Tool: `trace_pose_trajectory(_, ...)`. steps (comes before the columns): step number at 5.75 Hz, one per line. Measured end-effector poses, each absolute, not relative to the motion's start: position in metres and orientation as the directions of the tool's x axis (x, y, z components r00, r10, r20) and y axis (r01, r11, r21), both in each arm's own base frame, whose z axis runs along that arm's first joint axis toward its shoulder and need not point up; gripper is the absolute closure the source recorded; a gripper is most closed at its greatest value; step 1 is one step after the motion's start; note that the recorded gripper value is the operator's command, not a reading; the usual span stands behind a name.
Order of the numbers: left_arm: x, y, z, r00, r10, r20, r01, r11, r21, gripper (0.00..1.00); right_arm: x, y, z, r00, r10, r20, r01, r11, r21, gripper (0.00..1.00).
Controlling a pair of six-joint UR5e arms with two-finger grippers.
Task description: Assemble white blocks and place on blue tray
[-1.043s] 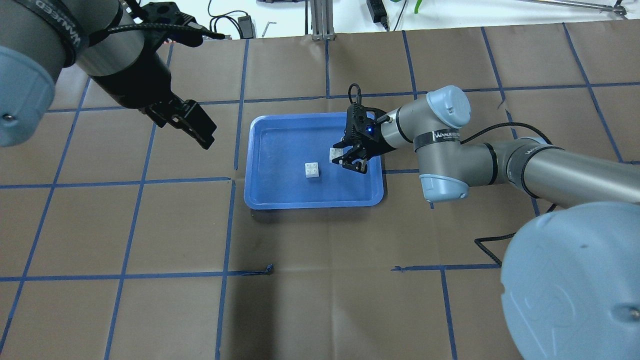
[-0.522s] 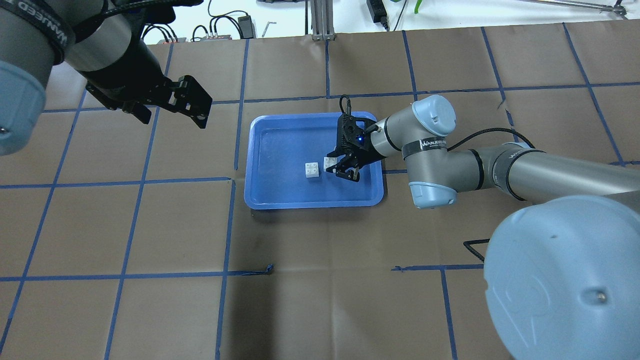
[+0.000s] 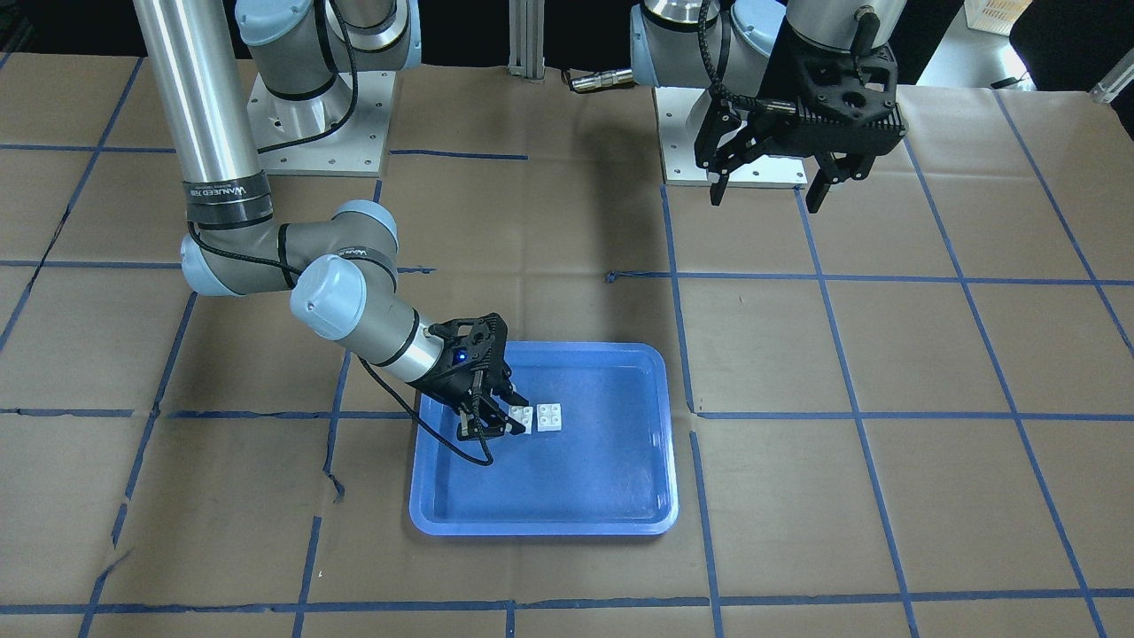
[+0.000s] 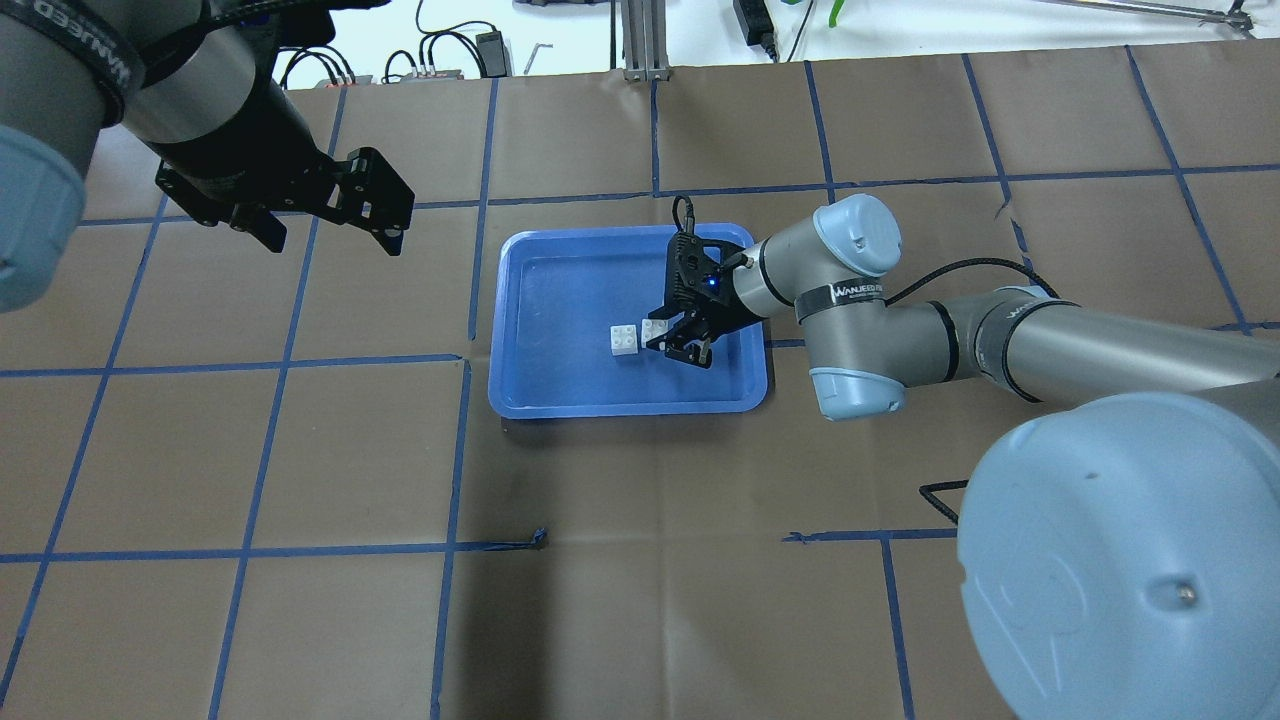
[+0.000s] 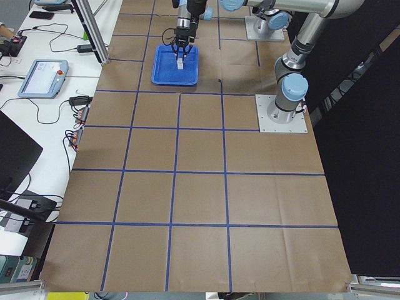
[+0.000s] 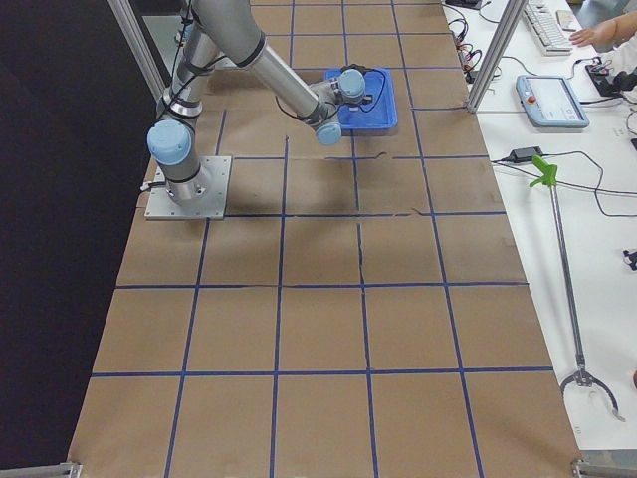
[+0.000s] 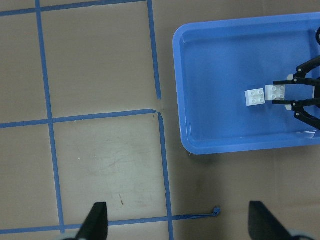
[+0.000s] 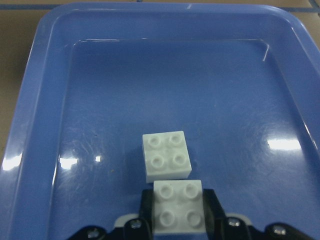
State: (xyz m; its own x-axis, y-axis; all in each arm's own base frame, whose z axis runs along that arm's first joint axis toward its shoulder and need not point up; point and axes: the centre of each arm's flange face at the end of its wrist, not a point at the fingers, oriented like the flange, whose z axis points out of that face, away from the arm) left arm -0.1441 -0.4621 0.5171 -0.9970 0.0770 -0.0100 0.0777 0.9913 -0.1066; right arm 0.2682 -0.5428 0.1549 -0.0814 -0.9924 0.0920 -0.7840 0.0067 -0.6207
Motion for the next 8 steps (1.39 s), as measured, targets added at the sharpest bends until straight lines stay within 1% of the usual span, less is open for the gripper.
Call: trace_pose_trajectory(8, -0.142, -0.4613, 0.5141, -0.998, 0.066, -0.007, 0.066, 0.995, -0.08, 0.0, 0.2751, -0.5385, 0.1498, -0.08, -0.993, 0.083, -0.783, 0.011, -0.622, 0.82)
